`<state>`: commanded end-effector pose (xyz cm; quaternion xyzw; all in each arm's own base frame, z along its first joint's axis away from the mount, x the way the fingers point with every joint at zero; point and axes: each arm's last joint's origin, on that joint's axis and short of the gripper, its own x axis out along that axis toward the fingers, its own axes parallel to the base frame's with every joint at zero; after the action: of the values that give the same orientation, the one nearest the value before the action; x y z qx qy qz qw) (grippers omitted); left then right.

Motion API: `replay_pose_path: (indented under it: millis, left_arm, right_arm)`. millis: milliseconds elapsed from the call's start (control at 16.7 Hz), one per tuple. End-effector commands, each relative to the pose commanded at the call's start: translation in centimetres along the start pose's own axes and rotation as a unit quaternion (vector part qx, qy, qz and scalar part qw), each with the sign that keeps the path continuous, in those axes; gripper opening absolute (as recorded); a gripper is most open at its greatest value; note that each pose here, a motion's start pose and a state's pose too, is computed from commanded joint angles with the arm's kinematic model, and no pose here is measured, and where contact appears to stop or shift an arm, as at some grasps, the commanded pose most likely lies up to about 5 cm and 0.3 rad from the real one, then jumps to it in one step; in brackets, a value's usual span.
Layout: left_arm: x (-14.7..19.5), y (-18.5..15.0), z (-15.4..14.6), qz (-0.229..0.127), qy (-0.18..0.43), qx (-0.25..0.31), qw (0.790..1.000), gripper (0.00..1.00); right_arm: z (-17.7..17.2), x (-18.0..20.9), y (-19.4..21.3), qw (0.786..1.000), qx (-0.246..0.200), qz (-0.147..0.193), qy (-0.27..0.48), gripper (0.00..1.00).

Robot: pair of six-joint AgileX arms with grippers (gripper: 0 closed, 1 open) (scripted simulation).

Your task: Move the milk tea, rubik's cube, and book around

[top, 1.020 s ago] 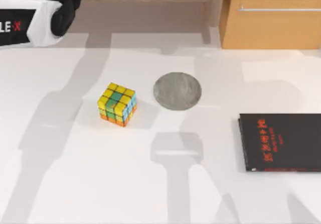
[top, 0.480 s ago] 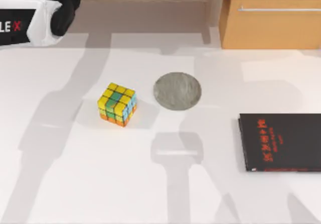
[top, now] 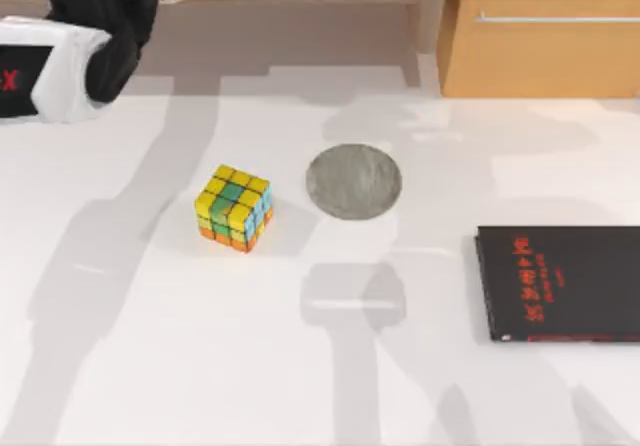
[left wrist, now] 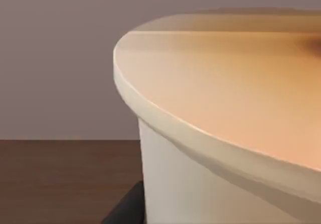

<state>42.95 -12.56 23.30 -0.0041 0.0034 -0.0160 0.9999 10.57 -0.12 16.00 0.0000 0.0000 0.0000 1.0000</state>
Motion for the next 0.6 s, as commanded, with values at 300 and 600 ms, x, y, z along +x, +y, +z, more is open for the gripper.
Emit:
replay_pose_path:
  millis: [300,600]
  left_arm:
    - [-4.2,0.1,0.4,0.001,-0.003,0.000,1.000,0.00]
    - [-4.2,0.2,0.4,0.004,-0.003,0.000,1.000,0.00]
  right_arm:
    - [0.0,0.0,0.0,1.000,0.000,0.000,0.000,1.00]
    - [0.0,0.0,0.0,1.000,0.000,0.000,0.000,1.00]
